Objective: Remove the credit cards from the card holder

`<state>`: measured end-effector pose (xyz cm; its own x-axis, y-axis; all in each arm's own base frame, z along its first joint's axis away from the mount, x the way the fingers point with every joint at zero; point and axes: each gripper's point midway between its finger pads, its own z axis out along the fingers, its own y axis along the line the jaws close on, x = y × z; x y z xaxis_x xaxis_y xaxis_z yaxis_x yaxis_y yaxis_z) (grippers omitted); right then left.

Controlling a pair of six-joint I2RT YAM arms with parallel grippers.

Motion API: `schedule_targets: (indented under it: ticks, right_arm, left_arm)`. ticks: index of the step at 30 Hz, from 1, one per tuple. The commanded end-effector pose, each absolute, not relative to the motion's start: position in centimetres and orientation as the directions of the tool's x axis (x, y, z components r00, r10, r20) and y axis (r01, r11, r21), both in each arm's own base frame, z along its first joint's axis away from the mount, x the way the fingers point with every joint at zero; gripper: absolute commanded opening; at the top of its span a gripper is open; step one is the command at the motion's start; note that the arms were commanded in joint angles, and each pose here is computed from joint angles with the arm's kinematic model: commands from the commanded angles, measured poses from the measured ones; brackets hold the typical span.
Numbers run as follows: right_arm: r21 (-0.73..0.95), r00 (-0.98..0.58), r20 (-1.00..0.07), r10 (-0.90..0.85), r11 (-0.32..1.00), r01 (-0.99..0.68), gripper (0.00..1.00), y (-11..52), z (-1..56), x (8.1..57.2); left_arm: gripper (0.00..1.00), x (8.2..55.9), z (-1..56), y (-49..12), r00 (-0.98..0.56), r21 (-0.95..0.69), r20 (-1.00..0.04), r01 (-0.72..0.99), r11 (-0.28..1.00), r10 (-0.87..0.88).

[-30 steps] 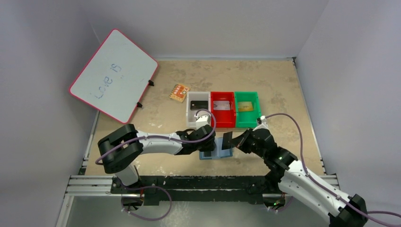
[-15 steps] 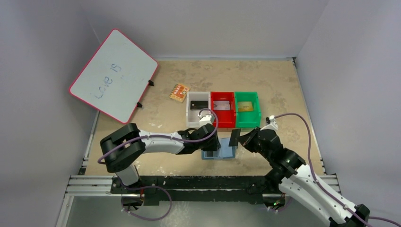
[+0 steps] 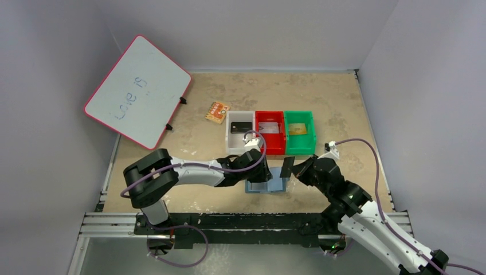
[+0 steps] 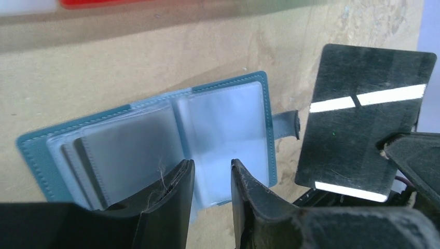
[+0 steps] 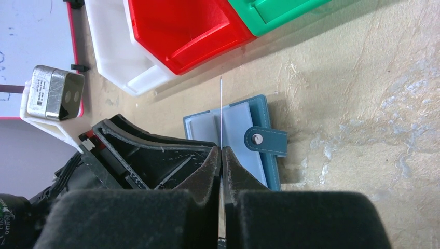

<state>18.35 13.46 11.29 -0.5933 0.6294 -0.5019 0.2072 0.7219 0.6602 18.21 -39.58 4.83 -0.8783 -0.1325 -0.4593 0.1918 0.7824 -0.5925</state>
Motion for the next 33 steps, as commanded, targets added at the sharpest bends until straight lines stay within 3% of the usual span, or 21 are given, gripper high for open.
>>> schedule_targets:
  ticks: [1, 6, 11, 23, 33]
  right_arm:
    - [0.689, -0.555, -0.507, 0.660, 0.696, 0.199, 0.00, 13.4, 13.2, 19.0]
    - [0.698, -0.561, -0.541, 0.627, 0.706, 0.115, 0.00, 14.3, 14.4, 19.4]
    - [0.706, -0.558, -0.563, 0.610, 0.706, 0.059, 0.00, 14.8, 14.9, 19.6]
    - [0.706, -0.538, -0.637, 0.552, 0.698, -0.121, 0.00, 16.5, 16.3, 20.1]
    - [0.704, -0.535, -0.681, 0.499, 0.647, -0.293, 0.00, 18.8, 16.7, 19.9]
  left_arm:
    - [0.32, 20.1, 8.1, -38.9, -0.817, -0.563, -0.546, 0.195, 0.803, -0.185]
    - [0.35, 21.6, 10.2, -34.6, -0.738, -0.449, -0.643, 0.143, 0.882, -0.207]
    - [0.45, 22.6, 12.4, -30.9, -0.671, -0.395, -0.703, 0.089, 0.914, -0.238]
    - [0.52, 25.7, 14.4, -23.0, -0.628, -0.379, -0.712, -0.036, 0.925, -0.316]
    - [0.56, 26.3, 15.2, -18.0, -0.600, -0.271, -0.745, -0.127, 0.954, -0.291]
